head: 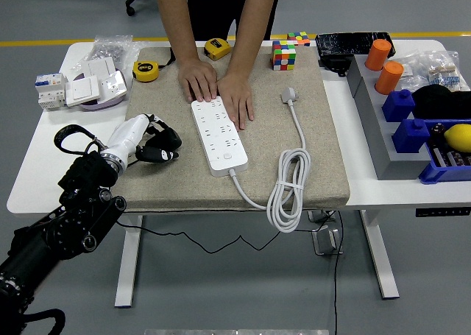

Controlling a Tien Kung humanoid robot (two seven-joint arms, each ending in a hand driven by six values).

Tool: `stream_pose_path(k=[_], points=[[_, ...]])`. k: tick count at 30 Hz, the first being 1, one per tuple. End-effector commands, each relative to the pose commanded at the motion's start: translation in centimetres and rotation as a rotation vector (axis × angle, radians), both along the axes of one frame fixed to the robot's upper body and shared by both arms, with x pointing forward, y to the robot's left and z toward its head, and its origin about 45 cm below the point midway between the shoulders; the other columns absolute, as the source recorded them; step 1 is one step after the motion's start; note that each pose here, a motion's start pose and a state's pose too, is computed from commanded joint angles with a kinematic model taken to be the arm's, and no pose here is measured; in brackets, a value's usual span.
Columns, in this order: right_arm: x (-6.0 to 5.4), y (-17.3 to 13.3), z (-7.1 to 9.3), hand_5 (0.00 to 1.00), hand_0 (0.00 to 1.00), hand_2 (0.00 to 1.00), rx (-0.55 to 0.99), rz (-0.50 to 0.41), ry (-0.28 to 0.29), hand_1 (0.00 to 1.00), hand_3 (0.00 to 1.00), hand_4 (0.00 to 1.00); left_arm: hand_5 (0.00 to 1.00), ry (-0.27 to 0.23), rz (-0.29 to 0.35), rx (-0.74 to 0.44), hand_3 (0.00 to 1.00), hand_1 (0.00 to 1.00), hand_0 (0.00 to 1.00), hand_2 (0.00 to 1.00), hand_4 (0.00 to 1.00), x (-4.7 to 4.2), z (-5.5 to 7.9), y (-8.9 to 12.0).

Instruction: Pick up the plug,place it near the board,insert it into the board,press the button

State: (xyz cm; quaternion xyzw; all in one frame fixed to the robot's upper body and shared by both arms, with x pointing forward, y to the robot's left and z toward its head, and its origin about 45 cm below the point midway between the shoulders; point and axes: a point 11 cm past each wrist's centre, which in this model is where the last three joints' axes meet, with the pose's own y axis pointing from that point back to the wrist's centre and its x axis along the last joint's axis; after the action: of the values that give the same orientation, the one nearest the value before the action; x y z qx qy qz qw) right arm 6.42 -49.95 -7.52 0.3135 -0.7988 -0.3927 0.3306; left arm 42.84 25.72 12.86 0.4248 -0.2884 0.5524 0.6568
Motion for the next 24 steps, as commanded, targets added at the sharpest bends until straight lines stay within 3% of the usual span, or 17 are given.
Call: stream_pose_path(k=[1, 6, 7, 24], points=[[0.0, 0.0, 0.0, 0.96, 0.979, 0.872, 0.0, 0.0, 0.0, 0.92, 0.869, 0.998, 0.222, 0.0, -0.002, 0.008, 0.518, 0.622, 0.602, 0.479, 0.998, 0.01, -0.04, 0.0], [-0.01, -0.03, 0.01, 0.96, 0.979, 0.872, -0.002, 0.001, 0.002, 0.92, 0.869, 0.998, 0.222, -0.01, -0.01, 0.038, 0.518, 0.622, 0.602, 0.479, 0.998, 0.02, -0.2, -0.03], [-0.02, -0.04, 0.02, 0.958, 0.979, 0.872, -0.003, 0.001, 0.002, 0.92, 0.869, 0.998, 0.194, -0.016, -0.012, 0.045, 0.507, 0.6, 0.539, 0.471, 0.996, 0.04, -0.19, -0.04], [0.04, -0.13, 0.07, 0.93, 0.978, 0.87, -0.008, 0.001, 0.001, 0.919, 0.868, 0.998, 0.202, -0.06, -0.021, 0.081, 0.514, 0.581, 0.498, 0.474, 0.928, 0.1, -0.27, 0.09]])
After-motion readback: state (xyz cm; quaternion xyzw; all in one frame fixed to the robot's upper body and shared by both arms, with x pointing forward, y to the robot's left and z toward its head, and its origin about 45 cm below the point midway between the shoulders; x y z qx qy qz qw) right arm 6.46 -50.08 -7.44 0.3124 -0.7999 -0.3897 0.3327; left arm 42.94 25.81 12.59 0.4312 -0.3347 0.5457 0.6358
